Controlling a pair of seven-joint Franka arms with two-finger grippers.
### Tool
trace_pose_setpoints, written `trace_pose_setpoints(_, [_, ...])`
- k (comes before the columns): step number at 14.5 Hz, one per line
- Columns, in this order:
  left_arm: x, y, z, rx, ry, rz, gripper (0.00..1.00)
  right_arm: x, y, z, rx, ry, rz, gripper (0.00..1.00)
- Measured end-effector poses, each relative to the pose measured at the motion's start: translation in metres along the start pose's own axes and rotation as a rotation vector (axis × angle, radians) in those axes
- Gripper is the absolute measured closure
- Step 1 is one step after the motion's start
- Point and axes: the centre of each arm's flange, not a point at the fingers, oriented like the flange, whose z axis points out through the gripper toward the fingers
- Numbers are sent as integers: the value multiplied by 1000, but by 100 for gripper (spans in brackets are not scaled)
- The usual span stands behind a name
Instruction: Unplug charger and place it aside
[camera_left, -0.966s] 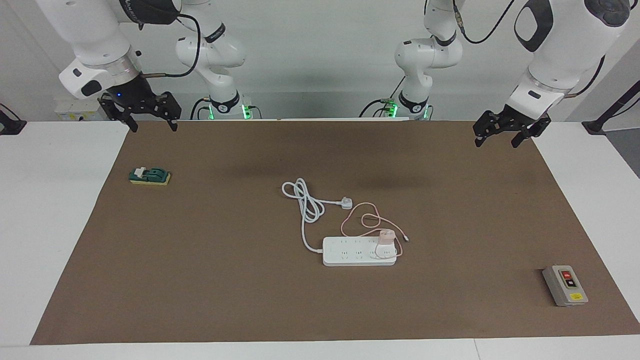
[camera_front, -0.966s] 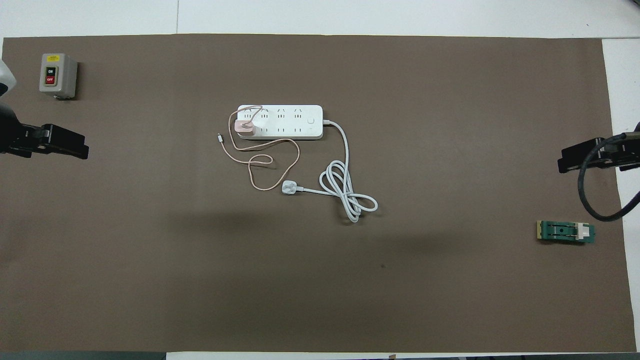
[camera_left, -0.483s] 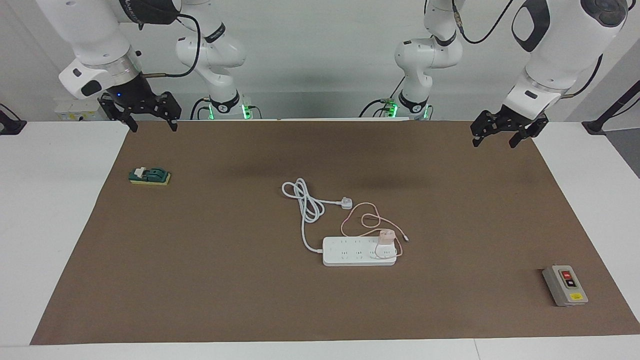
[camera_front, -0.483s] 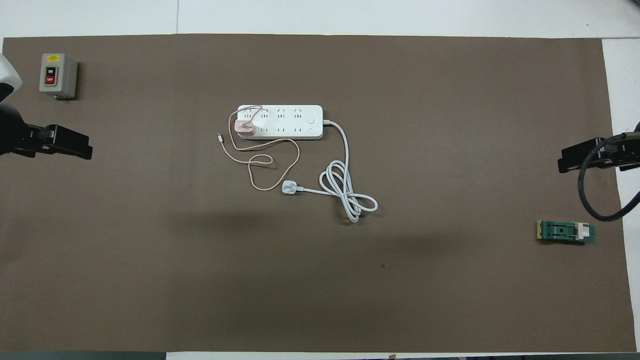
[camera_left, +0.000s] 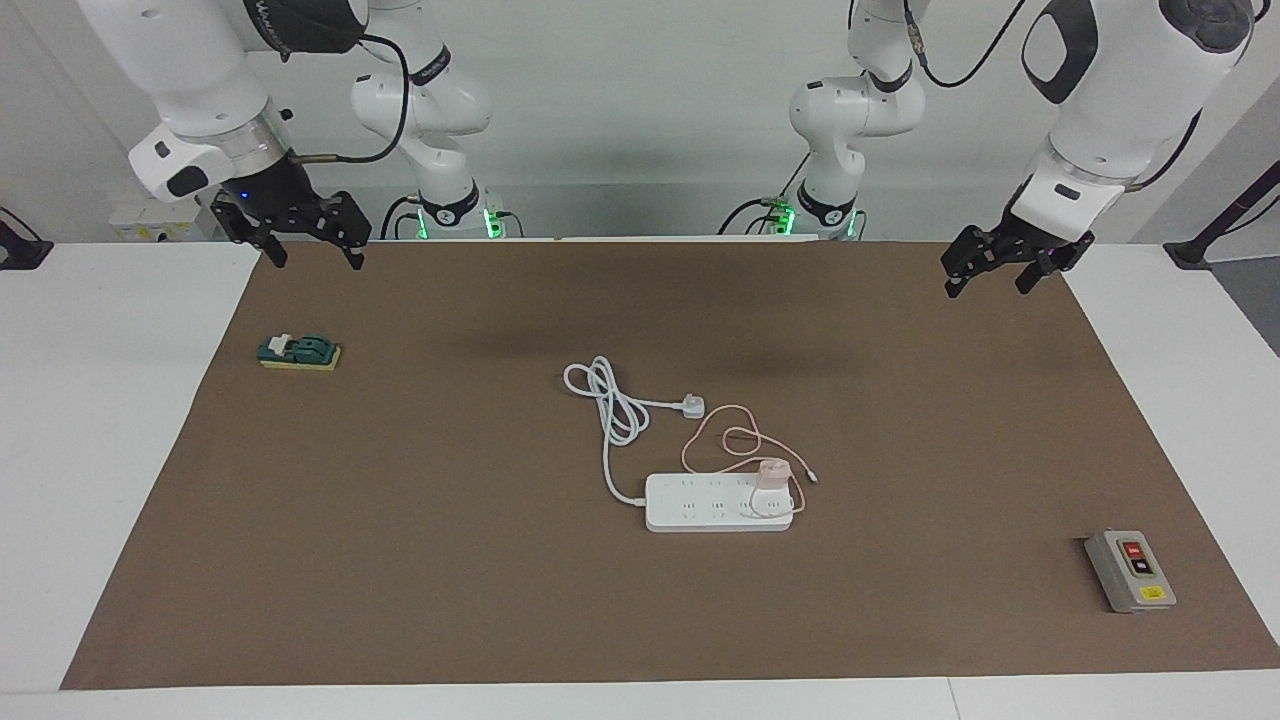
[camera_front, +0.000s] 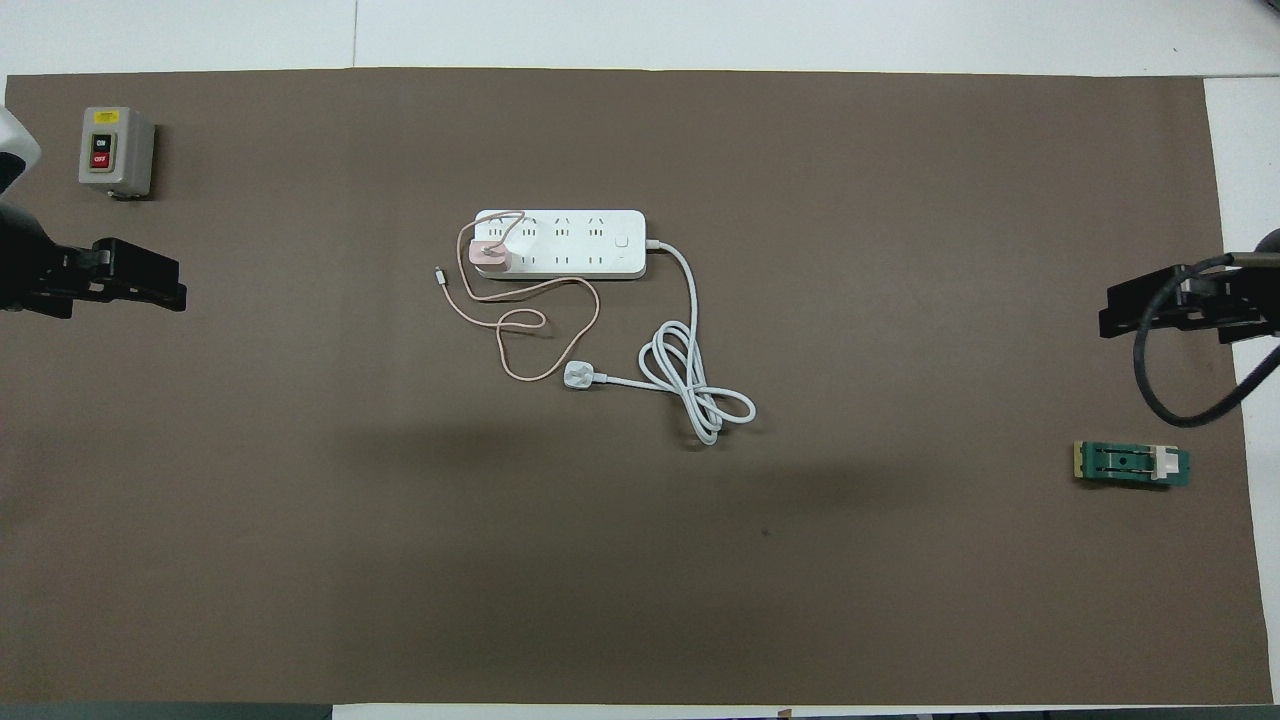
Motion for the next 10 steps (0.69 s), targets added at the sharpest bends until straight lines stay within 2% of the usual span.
trace_pose_setpoints(5, [18, 41, 43, 11, -47, -273, 0, 23, -100, 78, 139, -96, 415, 0])
trace_pose_setpoints(8, [47, 70, 75, 15, -54, -533, 0, 44, -168, 133, 260, -164, 708, 0])
trace_pose_setpoints(10, [68, 93, 93, 14, -58, -703, 0, 54, -203, 166, 306, -219, 858, 0])
